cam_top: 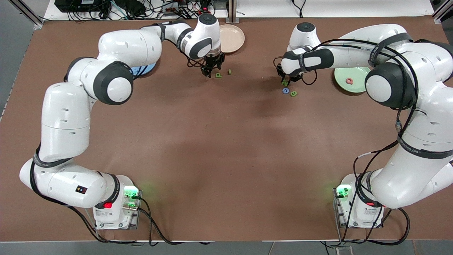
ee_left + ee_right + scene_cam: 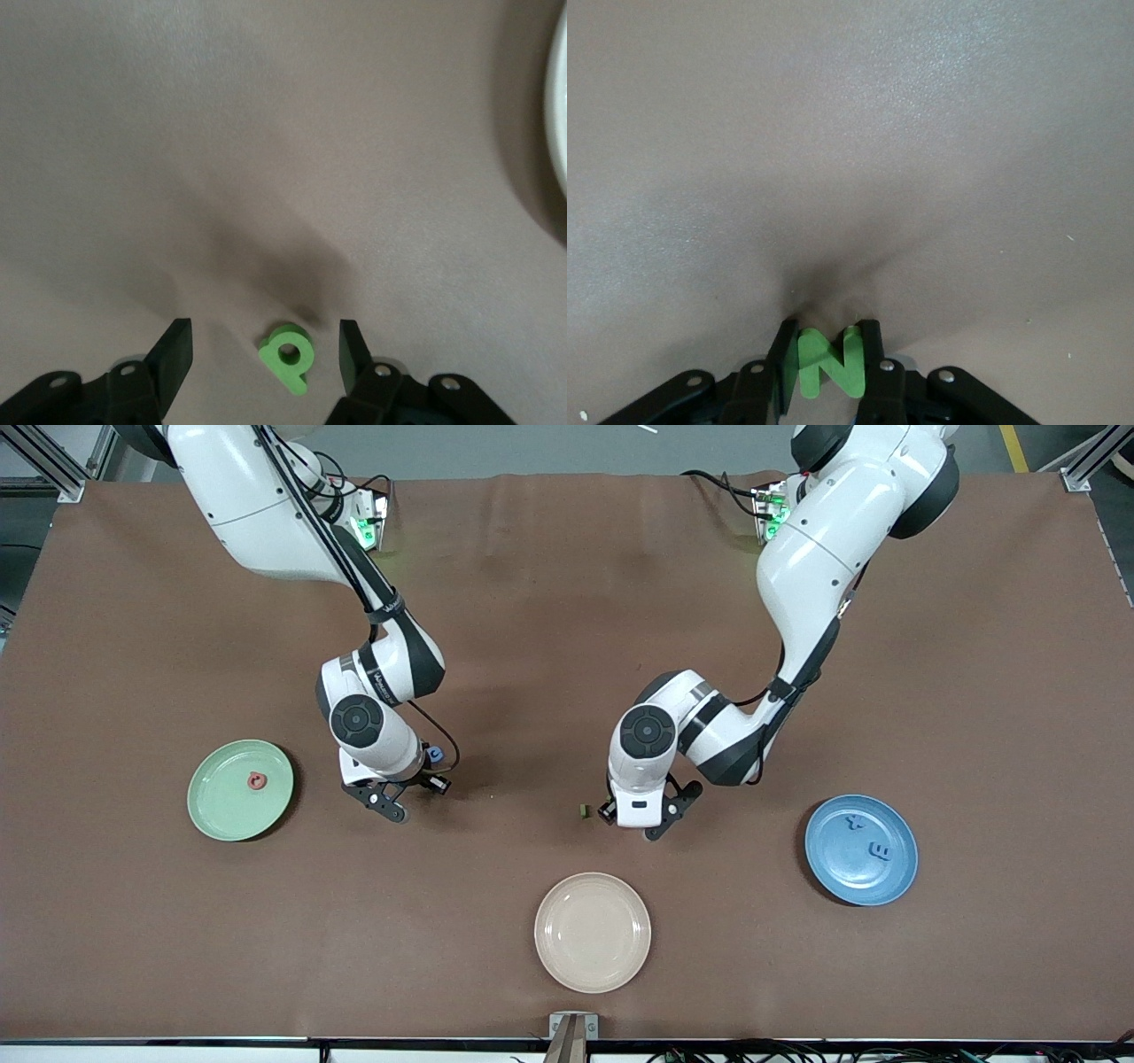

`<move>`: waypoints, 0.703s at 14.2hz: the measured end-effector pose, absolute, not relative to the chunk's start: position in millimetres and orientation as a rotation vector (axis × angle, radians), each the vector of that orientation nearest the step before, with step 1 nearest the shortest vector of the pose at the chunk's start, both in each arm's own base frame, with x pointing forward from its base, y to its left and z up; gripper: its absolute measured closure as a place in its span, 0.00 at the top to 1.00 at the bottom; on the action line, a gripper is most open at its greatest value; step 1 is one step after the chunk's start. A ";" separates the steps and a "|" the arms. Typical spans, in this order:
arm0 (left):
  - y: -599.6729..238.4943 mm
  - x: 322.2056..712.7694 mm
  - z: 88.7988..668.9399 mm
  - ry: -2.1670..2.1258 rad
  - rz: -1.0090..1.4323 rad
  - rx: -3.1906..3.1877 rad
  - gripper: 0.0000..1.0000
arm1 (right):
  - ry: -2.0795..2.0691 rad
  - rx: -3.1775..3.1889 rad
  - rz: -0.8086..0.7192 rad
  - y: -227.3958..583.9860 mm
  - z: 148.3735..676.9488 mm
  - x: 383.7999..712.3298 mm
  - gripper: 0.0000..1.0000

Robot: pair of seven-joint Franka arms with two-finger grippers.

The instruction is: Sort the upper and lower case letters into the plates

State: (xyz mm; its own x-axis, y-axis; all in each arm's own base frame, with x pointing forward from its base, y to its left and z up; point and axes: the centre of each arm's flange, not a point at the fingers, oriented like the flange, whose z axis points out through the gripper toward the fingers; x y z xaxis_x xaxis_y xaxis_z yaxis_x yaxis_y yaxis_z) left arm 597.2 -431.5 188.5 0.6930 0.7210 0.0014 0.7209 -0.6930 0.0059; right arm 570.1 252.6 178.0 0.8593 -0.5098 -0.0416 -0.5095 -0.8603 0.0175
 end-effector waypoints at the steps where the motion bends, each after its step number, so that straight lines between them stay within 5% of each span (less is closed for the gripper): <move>1: -432.7 596.8 185.7 1.245 0.002 2.880 0.74 | -0.828 3.024 -0.070 252.6 178.1 570.1 0.33; 7: -443.3 588.5 172.2 1.293 -0.016 2.867 0.63 | -0.620 3.025 -0.183 224.1 234.9 590.2 0.33; 10: -444.4 591.6 176.5 1.292 -0.006 2.856 0.34 | -0.372 3.090 -0.205 121.4 289.7 620.8 0.33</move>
State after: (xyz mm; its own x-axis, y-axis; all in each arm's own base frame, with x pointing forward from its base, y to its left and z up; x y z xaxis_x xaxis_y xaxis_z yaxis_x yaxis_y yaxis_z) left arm 591.6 -444.4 176.5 0.6604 0.7509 -0.0065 0.7509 -0.6604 0.0045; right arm 620.8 121.4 289.7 0.9630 -0.2376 -0.1273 -0.2345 -0.9713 0.0384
